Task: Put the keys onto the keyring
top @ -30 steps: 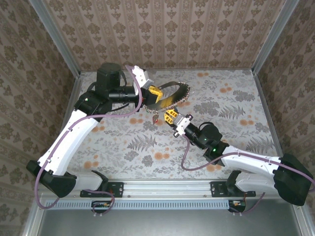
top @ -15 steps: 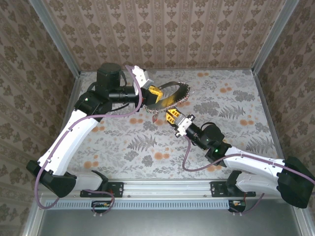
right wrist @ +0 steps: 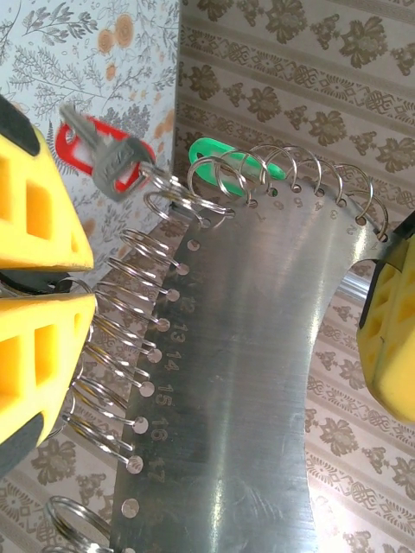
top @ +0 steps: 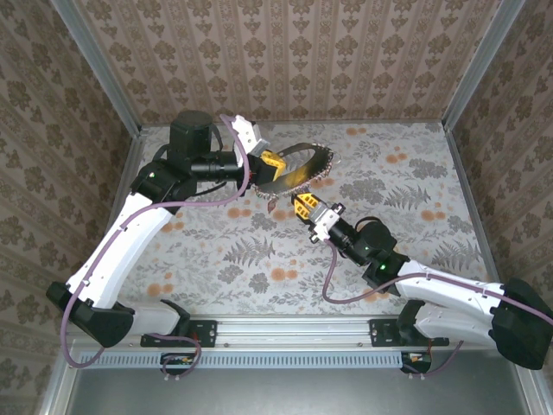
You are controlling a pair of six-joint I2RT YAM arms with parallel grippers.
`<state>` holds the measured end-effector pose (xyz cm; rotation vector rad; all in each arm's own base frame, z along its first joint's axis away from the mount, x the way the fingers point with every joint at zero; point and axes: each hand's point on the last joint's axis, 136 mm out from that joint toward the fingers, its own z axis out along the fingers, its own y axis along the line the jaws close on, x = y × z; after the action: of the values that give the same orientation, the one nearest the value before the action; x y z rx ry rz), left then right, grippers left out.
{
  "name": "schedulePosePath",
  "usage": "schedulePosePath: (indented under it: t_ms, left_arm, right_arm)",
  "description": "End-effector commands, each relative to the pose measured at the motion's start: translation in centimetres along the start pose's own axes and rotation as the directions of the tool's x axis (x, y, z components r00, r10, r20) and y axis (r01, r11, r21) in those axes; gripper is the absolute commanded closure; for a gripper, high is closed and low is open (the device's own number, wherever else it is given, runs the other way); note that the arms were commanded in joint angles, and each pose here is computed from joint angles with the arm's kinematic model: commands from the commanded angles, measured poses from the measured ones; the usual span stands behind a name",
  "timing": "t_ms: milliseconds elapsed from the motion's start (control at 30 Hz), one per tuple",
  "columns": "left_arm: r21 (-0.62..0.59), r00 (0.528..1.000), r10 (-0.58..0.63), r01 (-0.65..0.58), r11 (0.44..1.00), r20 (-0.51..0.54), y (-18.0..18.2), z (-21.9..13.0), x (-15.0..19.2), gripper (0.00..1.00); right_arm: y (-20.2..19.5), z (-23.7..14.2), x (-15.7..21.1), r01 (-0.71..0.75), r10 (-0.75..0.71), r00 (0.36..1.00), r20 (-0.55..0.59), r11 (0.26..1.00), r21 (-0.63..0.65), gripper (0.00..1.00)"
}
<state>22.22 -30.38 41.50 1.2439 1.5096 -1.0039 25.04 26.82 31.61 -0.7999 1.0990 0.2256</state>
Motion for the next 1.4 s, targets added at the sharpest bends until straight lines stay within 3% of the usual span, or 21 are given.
schedulePosePath:
  t_ms: [0,767,1367]
  left_arm:
    - [0.000,0.996,0.060,-0.060,0.998,0.069,-1.2,-1.1,-2.3,1.00]
    - [-0.010,0.997,0.054,-0.054,0.999,0.054,-0.9,-0.8,-1.9,1.00]
    - [-0.012,0.997,0.048,-0.048,0.999,0.054,-1.1,-0.9,-2.0,1.00]
  right_arm:
    - [-0.8,-0.2,-1.2,-0.001,0.000,0.999,0.037,1.000,0.030,0.84]
    - [-1.0,0.8,-3.1,-0.008,0.006,0.995,0.097,1.000,0.020,0.84]
    - [-1.5,1.8,-2.1,-0.005,0.002,0.999,0.051,0.998,0.066,0.80]
